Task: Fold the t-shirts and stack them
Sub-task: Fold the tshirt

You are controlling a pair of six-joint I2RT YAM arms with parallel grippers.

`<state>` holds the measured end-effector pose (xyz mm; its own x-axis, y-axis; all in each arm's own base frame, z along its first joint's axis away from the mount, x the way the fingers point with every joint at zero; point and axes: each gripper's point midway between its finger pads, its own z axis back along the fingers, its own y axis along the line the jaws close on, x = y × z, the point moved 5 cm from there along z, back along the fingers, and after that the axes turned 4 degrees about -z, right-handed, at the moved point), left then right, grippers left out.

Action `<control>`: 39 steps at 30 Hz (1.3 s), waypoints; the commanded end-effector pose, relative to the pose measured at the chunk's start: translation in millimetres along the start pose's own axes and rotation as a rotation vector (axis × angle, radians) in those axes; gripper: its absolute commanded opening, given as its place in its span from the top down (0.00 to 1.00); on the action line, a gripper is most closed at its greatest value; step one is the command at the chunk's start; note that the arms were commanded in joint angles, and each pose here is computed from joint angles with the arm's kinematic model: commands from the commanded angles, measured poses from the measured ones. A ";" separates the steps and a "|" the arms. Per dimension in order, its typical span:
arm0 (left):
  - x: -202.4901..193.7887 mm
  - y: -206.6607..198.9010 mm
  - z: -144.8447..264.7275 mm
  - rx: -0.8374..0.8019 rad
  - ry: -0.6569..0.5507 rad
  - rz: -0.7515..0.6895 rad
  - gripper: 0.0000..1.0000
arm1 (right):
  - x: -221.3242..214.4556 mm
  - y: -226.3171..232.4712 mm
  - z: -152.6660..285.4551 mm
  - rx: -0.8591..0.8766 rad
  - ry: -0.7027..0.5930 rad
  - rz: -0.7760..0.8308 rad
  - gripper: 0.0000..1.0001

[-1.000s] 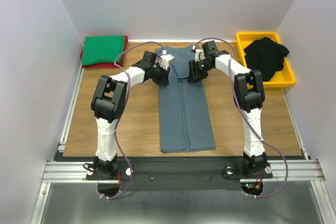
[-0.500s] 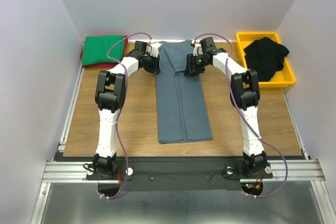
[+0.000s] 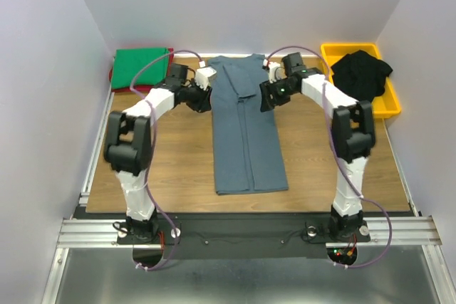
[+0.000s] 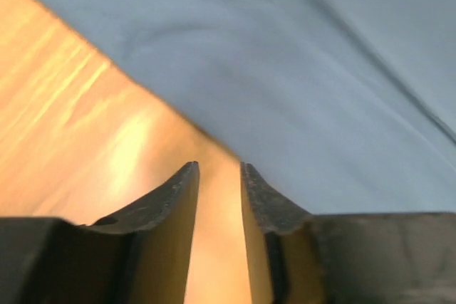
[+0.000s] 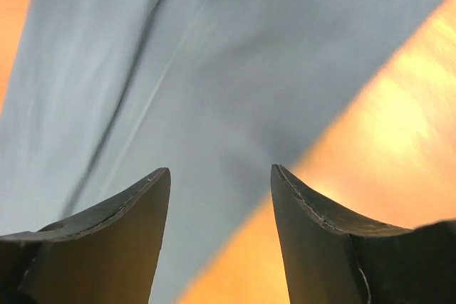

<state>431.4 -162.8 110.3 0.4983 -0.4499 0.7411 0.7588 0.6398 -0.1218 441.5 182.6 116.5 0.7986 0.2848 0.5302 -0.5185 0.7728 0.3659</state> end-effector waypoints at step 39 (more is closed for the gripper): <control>-131.9 -218.4 130.4 -0.371 0.060 -0.879 0.52 | -200.4 126.3 95.4 0.086 0.155 0.665 0.38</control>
<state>162.2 -158.5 130.3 -0.2204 -0.7256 0.6518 0.9674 -0.0772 0.2412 191.3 180.4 93.9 0.5052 0.7617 0.4057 -0.8630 0.4482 0.2333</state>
